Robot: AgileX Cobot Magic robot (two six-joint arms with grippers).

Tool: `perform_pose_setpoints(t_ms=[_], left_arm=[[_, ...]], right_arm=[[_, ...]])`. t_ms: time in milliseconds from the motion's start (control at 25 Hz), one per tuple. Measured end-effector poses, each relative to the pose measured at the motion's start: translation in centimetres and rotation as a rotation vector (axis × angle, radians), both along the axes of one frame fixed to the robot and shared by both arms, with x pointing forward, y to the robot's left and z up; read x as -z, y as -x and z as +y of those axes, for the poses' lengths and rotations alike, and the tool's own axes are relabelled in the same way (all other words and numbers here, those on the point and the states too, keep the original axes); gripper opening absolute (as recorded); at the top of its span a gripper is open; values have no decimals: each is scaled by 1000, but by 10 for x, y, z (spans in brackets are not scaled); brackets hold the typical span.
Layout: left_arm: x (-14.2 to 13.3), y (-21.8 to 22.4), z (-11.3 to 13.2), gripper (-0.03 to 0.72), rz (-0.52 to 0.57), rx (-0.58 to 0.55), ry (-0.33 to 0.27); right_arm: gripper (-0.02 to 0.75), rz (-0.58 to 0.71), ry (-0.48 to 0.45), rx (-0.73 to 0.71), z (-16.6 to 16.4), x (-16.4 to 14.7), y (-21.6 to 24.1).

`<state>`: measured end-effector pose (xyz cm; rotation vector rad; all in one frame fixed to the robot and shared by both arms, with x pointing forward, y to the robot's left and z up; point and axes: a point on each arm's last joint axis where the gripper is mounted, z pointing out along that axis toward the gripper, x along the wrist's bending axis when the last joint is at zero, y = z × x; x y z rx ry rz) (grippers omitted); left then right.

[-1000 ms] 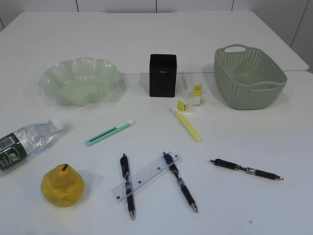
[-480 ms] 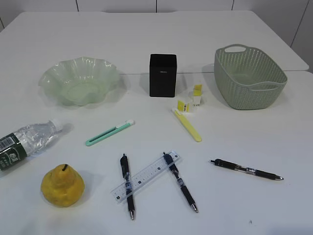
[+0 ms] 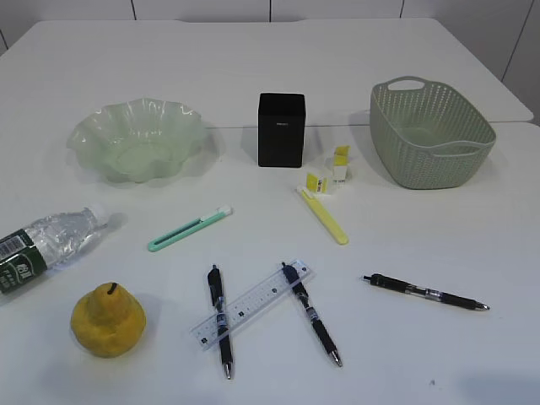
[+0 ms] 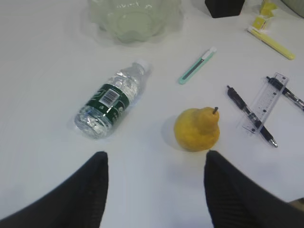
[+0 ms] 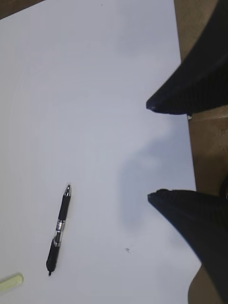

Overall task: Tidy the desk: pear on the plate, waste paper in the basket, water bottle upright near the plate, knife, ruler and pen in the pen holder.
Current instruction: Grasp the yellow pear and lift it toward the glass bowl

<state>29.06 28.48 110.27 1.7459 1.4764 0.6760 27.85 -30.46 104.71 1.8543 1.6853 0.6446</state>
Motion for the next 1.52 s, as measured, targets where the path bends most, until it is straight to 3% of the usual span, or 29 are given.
perform_pose_setpoints(t_ms=[280,560,1080,1520], left_arm=[[8,-33,-8,454,134,17,66],[7,-37,-9,454,114,15,70],[7,-39,-11,454,122,40,76],[33,-78,-18,455,356,96,62]], right_arm=[[389,36,-4,1,-1,-17,-23],[389,108,7,-15,-3,-26,-63],[389,249,58,-98,-5,-5,-126],[389,284,49,-92,-6,3,-141]])
